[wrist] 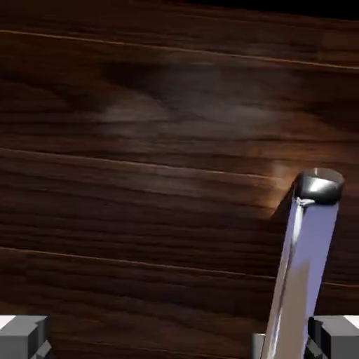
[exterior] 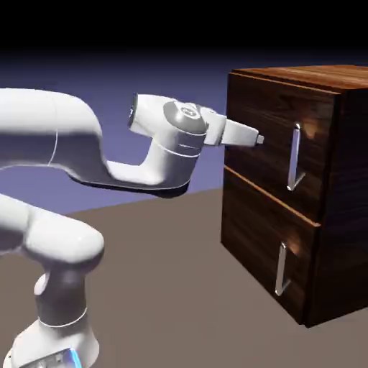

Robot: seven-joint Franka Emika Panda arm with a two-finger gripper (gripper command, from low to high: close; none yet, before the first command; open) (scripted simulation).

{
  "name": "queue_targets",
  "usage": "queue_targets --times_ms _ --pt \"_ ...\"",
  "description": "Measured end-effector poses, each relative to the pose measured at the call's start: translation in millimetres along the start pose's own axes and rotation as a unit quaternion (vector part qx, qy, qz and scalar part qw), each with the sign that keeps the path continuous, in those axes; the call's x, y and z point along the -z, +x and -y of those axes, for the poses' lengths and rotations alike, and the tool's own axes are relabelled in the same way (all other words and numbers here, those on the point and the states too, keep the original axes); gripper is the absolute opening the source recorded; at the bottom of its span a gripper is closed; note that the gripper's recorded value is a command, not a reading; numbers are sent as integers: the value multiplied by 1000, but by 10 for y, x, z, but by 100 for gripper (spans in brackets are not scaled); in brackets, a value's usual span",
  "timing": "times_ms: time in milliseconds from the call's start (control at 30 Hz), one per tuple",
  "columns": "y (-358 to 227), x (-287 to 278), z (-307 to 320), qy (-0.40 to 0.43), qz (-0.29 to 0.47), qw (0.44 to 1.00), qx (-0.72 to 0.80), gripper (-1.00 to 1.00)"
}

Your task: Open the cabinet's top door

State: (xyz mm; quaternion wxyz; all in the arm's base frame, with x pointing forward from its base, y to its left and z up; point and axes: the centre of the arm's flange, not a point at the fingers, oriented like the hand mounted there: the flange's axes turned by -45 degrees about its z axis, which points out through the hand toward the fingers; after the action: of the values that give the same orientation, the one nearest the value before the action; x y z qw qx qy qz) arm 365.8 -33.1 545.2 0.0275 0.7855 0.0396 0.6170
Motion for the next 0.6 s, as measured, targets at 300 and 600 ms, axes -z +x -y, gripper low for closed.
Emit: queue_targets --times_ms 300,600 --pt "-213 -199 -280 -1 -57 998 -19 100" --pt "-530 -512 -526 9 -110 993 -40 100"
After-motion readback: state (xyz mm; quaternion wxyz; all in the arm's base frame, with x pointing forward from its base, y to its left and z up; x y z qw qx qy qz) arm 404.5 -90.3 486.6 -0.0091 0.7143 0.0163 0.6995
